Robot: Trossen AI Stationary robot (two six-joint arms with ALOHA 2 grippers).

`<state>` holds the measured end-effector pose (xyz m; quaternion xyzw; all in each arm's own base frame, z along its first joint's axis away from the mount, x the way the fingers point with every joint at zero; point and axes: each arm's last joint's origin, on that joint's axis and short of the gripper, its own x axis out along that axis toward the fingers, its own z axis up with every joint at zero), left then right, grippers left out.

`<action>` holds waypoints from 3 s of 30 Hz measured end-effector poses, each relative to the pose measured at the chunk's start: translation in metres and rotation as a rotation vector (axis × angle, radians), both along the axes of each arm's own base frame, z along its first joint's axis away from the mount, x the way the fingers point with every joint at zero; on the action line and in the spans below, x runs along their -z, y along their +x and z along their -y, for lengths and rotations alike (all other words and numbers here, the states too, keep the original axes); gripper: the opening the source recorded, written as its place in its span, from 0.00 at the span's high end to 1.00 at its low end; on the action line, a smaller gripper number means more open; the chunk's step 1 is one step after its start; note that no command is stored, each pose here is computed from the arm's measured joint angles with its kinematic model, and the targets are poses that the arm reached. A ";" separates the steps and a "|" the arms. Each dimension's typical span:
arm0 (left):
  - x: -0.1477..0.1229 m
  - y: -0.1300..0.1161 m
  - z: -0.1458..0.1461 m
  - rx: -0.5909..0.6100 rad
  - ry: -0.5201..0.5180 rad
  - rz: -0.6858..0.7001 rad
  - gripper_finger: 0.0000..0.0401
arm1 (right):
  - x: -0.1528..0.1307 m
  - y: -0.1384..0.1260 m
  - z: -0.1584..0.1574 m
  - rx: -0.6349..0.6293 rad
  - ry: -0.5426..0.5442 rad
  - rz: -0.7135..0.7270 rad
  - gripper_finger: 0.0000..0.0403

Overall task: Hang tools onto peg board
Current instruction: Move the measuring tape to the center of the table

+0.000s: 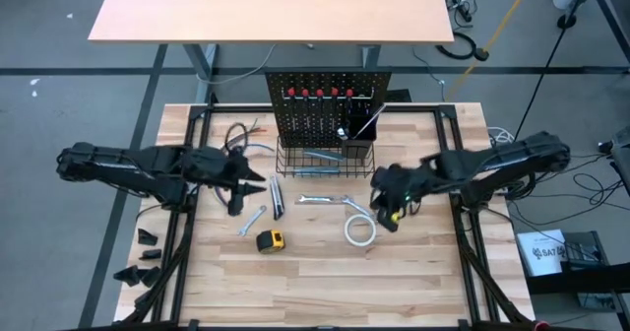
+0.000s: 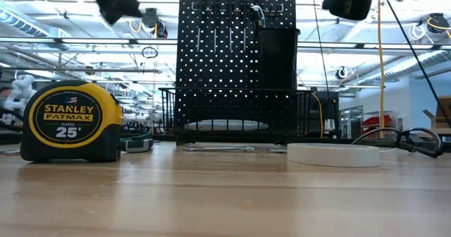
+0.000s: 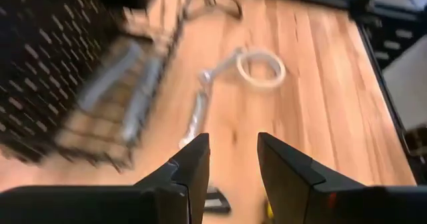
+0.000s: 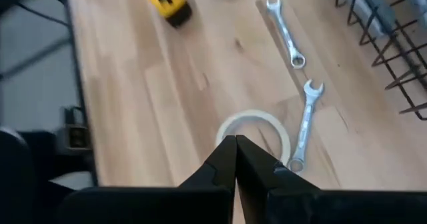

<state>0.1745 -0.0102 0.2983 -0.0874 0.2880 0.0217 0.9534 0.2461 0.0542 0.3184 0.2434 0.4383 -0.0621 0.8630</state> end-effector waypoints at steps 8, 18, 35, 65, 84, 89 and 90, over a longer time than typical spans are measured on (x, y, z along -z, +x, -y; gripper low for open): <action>0.056 -0.007 0.015 0.024 -0.122 -0.170 0.68 | 0.027 0.023 -0.021 0.094 -0.109 -0.039 1.00; 0.106 -0.019 0.023 -0.140 -0.154 -0.289 0.68 | 0.045 0.039 -0.030 0.132 -0.110 -0.062 1.00; 0.142 -0.020 0.006 -0.011 0.018 -0.262 0.99 | 0.059 0.051 -0.027 0.157 -0.128 0.102 1.00; 0.165 -0.014 0.074 0.266 -0.114 -0.329 1.00 | 0.065 0.061 -0.064 0.201 0.017 0.215 1.00; 0.175 0.041 0.087 0.246 -0.063 -0.303 1.00 | 0.066 0.047 -0.094 0.152 -0.018 0.227 1.00; 0.174 0.066 0.085 0.231 -0.041 -0.299 1.00 | 0.070 0.036 -0.104 0.144 -0.051 0.188 1.00; 0.174 0.071 0.085 0.230 -0.039 -0.300 1.00 | 0.070 0.034 -0.106 0.147 -0.056 0.182 1.00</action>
